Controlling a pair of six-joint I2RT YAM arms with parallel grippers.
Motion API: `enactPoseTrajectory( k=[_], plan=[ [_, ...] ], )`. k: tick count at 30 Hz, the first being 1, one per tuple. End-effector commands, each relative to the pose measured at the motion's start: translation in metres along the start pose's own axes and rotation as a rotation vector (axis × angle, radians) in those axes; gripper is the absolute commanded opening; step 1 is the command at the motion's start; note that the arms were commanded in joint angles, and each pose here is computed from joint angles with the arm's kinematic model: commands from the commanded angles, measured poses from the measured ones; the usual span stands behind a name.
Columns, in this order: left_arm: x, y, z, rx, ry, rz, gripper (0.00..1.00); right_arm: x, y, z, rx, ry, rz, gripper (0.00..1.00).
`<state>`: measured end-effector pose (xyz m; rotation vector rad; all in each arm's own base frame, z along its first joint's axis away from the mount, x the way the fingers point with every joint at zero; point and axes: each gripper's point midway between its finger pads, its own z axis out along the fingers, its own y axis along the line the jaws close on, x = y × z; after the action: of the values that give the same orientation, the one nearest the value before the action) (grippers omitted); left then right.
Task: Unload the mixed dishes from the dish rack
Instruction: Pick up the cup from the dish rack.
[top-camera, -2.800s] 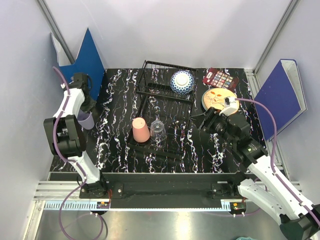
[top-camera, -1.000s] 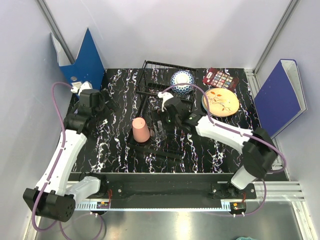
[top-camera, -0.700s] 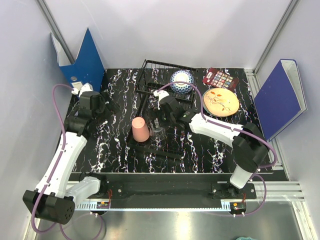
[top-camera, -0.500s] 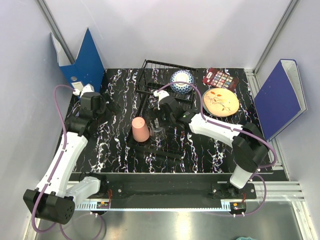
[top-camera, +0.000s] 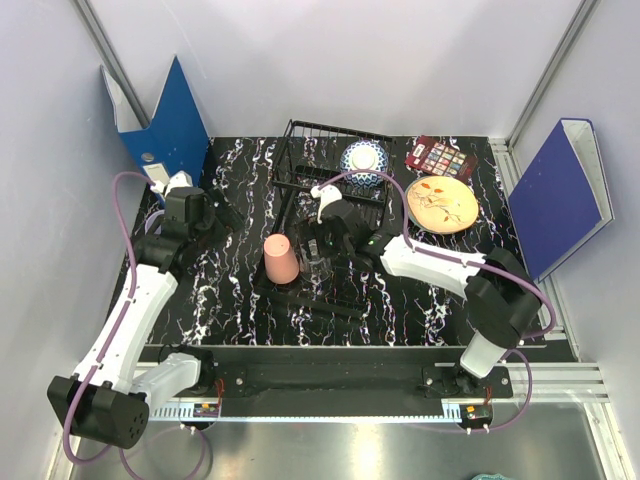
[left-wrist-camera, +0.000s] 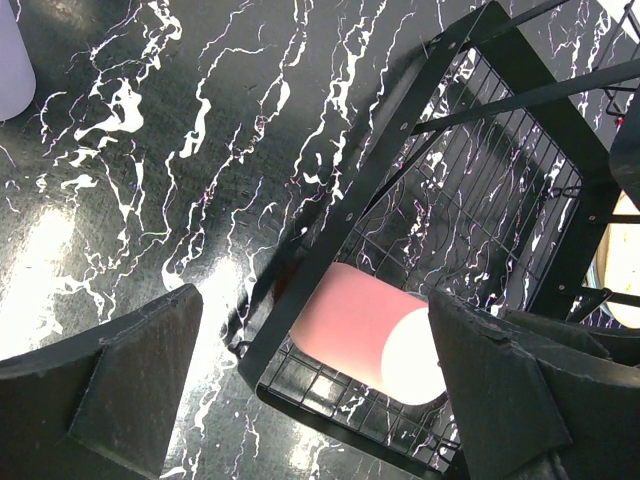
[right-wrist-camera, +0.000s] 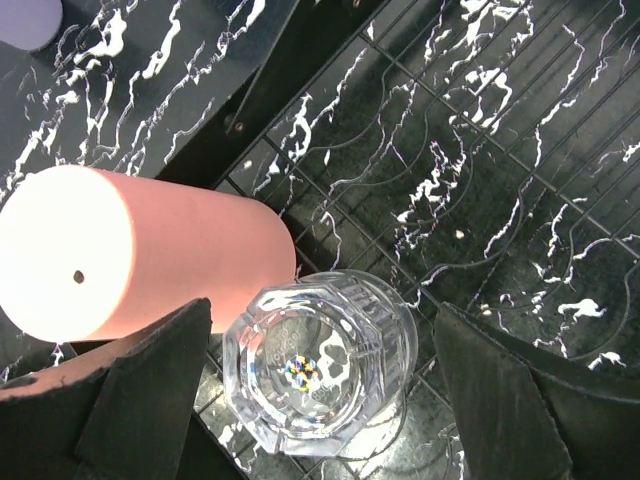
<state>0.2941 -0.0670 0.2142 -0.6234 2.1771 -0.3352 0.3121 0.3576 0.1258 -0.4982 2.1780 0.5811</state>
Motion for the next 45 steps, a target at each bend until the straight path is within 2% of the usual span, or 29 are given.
enactPoseTrajectory(
  k=[1,19,32,45],
  plan=[
    [-0.010,-0.015,-0.006,0.067,-0.043,-0.013,0.99,0.063,-0.010,-0.005,0.056,0.182,0.027,0.99],
    [-0.005,-0.017,-0.008,0.082,-0.043,-0.026,0.99,0.072,-0.009,-0.012,0.071,0.141,0.054,0.99],
    [-0.001,-0.018,-0.009,0.094,-0.042,-0.026,0.99,0.034,0.008,-0.023,0.032,0.011,0.029,1.00],
    [0.005,-0.019,-0.009,0.128,-0.060,-0.040,0.99,0.025,-0.001,0.008,0.062,-0.151,0.014,1.00]
  ],
)
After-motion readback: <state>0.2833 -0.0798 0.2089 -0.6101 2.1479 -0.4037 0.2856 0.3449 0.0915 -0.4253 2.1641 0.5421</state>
